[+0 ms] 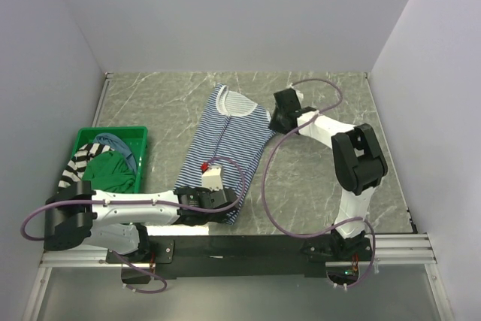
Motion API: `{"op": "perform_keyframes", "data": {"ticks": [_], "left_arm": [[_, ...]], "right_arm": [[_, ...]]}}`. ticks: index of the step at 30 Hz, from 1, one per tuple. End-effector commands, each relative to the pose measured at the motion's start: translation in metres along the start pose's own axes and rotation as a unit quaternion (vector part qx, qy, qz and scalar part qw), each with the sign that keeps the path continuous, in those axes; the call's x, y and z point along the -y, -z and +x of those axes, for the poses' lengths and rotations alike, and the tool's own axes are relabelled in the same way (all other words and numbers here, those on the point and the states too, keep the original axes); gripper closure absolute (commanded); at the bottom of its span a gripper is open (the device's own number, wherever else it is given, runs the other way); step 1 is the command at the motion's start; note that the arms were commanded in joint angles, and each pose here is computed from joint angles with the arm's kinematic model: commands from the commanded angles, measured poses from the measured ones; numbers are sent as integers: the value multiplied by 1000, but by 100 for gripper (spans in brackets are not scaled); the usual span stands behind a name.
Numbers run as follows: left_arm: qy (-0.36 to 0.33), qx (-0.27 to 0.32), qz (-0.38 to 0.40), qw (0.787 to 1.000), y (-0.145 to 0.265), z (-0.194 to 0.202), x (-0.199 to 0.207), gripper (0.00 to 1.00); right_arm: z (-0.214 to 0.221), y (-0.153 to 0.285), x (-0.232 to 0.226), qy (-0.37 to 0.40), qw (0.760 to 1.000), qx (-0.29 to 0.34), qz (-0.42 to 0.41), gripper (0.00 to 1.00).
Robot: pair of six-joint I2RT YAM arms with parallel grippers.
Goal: Fold and stack the tank tops
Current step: Fold the tank top
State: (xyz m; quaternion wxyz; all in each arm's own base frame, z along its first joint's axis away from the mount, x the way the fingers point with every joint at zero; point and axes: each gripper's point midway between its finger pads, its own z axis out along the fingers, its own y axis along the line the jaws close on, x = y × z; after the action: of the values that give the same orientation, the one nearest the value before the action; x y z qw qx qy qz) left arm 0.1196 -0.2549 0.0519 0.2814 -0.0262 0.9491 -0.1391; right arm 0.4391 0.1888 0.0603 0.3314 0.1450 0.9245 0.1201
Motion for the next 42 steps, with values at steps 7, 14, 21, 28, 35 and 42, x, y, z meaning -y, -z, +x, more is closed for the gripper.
{"op": "perform_keyframes", "data": {"ticks": [7, 14, 21, 28, 35, 42], "left_arm": [[-3, 5, 14, 1000, -1, -5, 13, 99], [-3, 5, 11, 1000, 0, -5, 12, 100], [-4, 2, 5, 1000, -1, -4, 9, 99], [-4, 1, 4, 1000, -2, -3, 8, 99], [-5, 1, 3, 1000, -1, -3, 7, 99], [-4, 1, 1, 1000, -1, -3, 4, 99]], "right_arm": [[-2, 10, 35, -17, 999, 21, 28, 57], [-6, 3, 34, -44, 998, 39, 3, 54], [-3, 4, 36, -66, 996, 50, -11, 52], [-8, 3, 32, -84, 994, 68, -29, 52], [-13, -1, 28, -104, 990, 83, -44, 52], [-10, -7, 30, -108, 991, 75, -38, 53]]}}
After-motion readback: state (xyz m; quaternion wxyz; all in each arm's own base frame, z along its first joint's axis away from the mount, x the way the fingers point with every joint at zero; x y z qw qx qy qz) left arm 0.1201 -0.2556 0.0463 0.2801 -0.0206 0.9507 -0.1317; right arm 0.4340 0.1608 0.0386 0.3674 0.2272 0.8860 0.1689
